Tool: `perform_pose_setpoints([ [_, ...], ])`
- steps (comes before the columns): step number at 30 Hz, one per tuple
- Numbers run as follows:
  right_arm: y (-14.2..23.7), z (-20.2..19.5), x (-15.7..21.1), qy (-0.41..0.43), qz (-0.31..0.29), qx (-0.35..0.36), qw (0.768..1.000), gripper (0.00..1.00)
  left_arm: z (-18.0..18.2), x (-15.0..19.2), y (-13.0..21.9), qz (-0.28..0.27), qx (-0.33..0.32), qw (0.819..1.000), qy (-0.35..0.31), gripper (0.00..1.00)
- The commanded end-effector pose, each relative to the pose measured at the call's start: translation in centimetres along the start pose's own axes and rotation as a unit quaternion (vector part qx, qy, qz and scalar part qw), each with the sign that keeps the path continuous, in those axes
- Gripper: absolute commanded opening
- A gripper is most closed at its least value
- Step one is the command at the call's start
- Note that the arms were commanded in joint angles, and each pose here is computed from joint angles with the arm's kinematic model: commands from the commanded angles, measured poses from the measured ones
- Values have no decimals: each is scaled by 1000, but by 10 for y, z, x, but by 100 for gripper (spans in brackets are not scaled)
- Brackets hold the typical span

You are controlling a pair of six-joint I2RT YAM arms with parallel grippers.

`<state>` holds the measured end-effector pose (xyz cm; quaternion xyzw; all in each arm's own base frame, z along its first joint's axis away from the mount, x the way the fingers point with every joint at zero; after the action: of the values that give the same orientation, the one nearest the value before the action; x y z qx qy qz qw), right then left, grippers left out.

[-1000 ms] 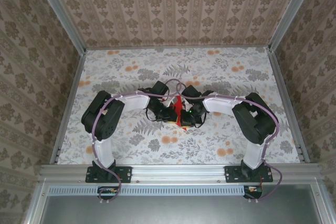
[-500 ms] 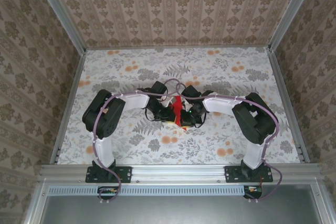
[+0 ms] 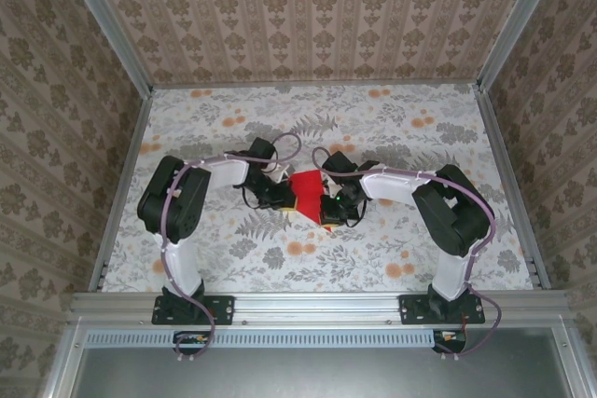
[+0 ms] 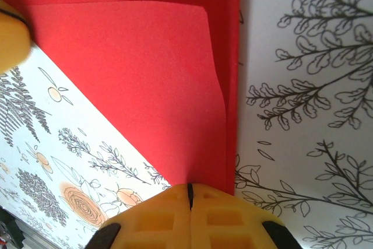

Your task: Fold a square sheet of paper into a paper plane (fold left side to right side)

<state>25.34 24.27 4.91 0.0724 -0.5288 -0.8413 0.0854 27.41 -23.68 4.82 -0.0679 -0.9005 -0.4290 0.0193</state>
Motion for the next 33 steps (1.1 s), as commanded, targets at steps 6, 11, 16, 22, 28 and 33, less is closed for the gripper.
perform_pose_setpoints([
  [6,1,-12,16,-7,16,26,1000,0,25,-11,32,-47,-55,997,16,3],
  [11,36,9,-8,35,-89,-1,995,15,3,-4,57,-81,-24,996,15,16],
  [16,60,3,-18,85,-133,41,987,42,-5,6,63,-100,16,994,46,31],
  [22,50,1,-36,145,-137,49,979,57,-2,11,51,-108,50,987,105,41],
  [28,26,6,-54,166,-123,20,978,55,-5,9,37,-96,77,984,132,43],
  [33,18,8,-62,164,-125,5,979,48,-7,6,28,-91,84,982,140,47],
])
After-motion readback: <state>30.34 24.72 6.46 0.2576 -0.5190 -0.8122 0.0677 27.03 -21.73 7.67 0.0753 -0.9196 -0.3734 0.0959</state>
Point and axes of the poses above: each hand's point on the last joint's axis, 136 mm out from that joint toward the fingers, its own y axis back along the fingers, its own z axis along the line the jaws close on, x = y × z, the point moved 4 cm from there along y, back along the fingers, and after that the axes turned 10 degrees about y, right-handed, at the moved point
